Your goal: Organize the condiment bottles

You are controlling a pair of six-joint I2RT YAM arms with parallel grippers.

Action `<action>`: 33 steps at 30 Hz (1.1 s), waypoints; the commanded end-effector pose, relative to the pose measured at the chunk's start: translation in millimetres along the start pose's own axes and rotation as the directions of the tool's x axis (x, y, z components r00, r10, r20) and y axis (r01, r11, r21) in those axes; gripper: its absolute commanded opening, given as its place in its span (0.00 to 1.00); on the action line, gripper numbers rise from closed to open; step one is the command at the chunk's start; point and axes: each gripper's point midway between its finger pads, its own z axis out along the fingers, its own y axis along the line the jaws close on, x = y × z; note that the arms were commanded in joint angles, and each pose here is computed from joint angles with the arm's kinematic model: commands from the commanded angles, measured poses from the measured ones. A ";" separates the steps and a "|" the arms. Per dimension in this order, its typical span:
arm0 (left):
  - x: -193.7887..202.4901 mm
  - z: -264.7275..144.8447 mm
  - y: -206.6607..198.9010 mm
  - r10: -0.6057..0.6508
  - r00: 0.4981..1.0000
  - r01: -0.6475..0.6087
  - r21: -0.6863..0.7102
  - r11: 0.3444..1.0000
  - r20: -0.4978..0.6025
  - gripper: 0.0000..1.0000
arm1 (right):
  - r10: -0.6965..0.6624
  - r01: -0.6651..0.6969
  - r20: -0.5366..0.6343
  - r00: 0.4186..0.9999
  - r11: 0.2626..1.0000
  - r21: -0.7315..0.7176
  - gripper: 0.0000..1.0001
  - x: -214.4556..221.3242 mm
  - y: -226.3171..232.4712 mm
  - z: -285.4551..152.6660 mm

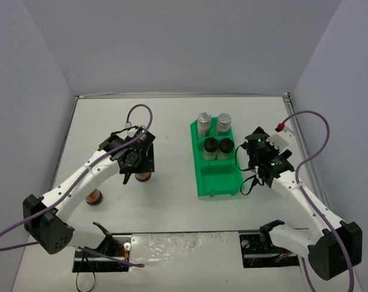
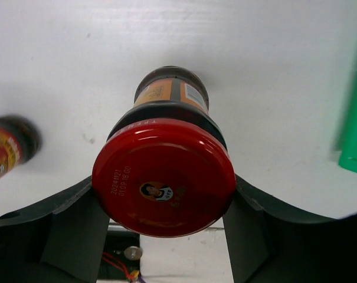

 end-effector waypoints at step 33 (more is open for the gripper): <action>-38.8 -80.5 -272.9 0.560 0.729 -0.680 0.319 0.660 0.393 0.00 | 0.103 -0.136 0.164 0.981 0.969 0.207 1.00 -60.7 -69.8 4.8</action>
